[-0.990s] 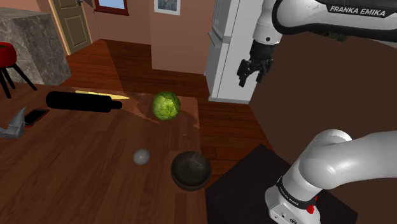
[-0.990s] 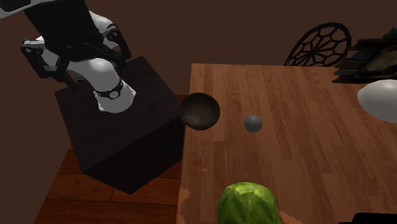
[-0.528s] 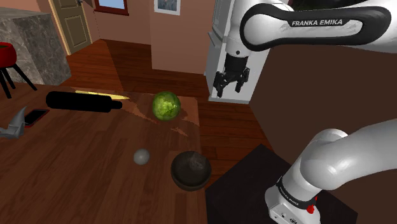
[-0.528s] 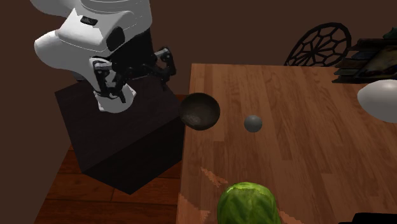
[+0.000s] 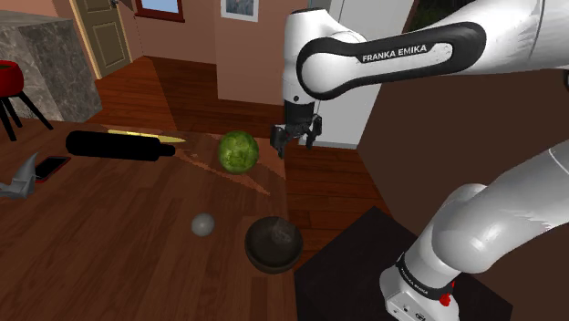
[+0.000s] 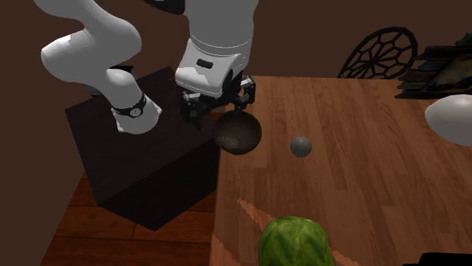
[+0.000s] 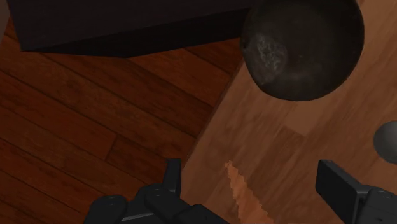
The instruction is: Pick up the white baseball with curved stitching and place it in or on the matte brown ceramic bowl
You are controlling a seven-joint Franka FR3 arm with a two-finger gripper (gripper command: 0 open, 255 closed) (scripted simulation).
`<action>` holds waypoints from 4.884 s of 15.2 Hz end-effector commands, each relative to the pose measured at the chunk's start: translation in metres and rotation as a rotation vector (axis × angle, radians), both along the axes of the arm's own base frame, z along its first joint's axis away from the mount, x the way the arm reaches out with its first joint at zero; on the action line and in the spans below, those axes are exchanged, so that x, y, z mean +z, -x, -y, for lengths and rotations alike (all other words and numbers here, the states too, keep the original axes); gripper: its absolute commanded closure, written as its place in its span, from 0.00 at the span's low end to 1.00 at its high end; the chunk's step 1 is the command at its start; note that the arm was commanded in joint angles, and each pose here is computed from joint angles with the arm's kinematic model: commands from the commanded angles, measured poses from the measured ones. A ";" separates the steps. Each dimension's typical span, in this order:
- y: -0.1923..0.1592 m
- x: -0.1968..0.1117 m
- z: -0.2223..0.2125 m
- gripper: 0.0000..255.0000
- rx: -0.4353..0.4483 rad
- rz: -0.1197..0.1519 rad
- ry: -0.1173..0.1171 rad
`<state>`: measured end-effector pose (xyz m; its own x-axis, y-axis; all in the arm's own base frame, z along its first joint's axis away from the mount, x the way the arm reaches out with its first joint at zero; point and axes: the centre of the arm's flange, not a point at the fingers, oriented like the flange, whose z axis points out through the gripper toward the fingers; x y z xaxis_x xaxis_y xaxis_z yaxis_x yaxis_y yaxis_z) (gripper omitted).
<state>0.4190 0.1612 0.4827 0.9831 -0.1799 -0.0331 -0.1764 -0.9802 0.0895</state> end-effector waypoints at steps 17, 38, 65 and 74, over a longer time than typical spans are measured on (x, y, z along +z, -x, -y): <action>-0.096 -0.137 -0.182 0.00 0.011 -0.094 0.022; -0.125 -0.238 -0.254 0.00 0.017 -0.134 0.032; -0.125 -0.159 -0.254 1.00 0.017 -0.134 0.032; -0.115 -0.118 -0.246 1.00 0.017 -0.134 0.032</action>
